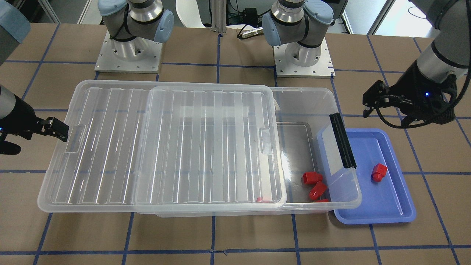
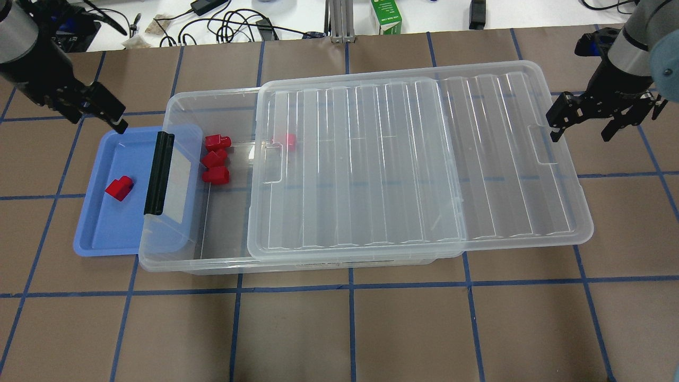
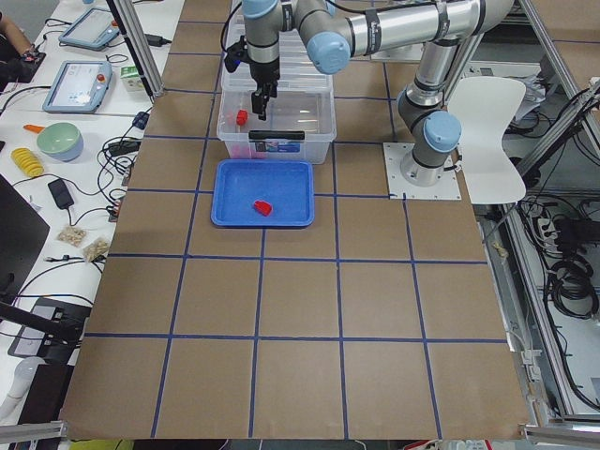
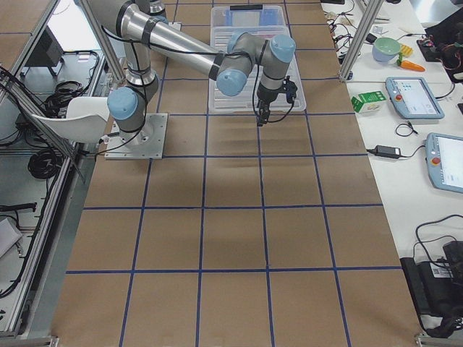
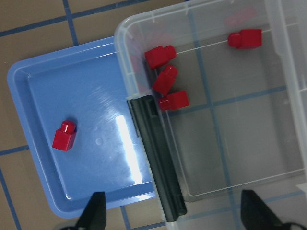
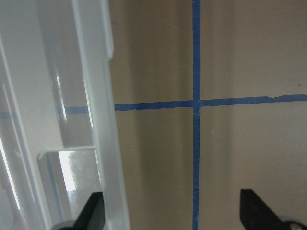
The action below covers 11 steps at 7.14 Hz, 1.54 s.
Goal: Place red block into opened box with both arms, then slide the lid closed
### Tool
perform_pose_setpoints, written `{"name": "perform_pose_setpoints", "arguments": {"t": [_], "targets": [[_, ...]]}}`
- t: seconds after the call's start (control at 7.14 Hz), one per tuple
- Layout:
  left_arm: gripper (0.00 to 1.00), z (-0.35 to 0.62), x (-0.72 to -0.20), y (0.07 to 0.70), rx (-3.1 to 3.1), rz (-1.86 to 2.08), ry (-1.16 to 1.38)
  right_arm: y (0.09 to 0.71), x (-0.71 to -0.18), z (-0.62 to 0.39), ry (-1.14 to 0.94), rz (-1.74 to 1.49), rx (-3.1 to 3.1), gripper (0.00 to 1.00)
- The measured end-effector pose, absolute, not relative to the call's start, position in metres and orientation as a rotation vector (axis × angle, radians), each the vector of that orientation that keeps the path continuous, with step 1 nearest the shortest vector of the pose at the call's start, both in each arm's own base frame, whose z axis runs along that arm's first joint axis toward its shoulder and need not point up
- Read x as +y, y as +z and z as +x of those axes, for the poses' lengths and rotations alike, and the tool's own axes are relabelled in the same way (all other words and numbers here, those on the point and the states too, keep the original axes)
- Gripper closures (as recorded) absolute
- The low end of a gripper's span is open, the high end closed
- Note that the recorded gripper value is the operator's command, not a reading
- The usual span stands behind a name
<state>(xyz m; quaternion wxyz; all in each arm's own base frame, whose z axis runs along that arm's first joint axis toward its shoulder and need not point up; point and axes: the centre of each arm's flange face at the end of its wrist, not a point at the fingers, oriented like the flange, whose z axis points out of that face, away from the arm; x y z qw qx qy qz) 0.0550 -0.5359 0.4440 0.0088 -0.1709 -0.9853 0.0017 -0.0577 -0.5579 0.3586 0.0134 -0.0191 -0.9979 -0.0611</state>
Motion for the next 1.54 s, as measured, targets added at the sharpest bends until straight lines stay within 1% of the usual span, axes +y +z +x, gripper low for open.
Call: {"name": "perform_pose_setpoints", "arguments": {"t": [0.28, 0.7, 0.98, 1.26, 1.4, 1.54], "targets": [[0.00, 0.123, -0.529, 0.367, -3.049, -0.755, 0.038, 0.358, -0.556, -0.064, -0.199, -0.066, -3.104, 0.00], [0.00, 0.166, -0.522, 0.267, -3.062, -0.777, 0.059, 0.368, -0.554, -0.066, -0.173, -0.076, -3.109, 0.00], [0.00, 0.176, -0.533, 0.233, -3.079, -0.774, 0.081, 0.387, -0.547, -0.060, -0.126, -0.073, -3.109, 0.00], [0.00, 0.180, -0.539, 0.213, -3.088, -0.755, 0.088, 0.415, -0.532, -0.049, -0.078, -0.066, -3.102, 0.00], [0.11, 0.181, -0.541, 0.205, -3.097, -0.695, 0.086, 0.432, -0.518, -0.038, -0.073, -0.060, -3.101, 0.00], [0.42, 0.181, -0.542, 0.197, -3.103, -0.634, 0.079, 0.451, -0.501, -0.026, -0.072, -0.060, -3.100, 0.00]]}}
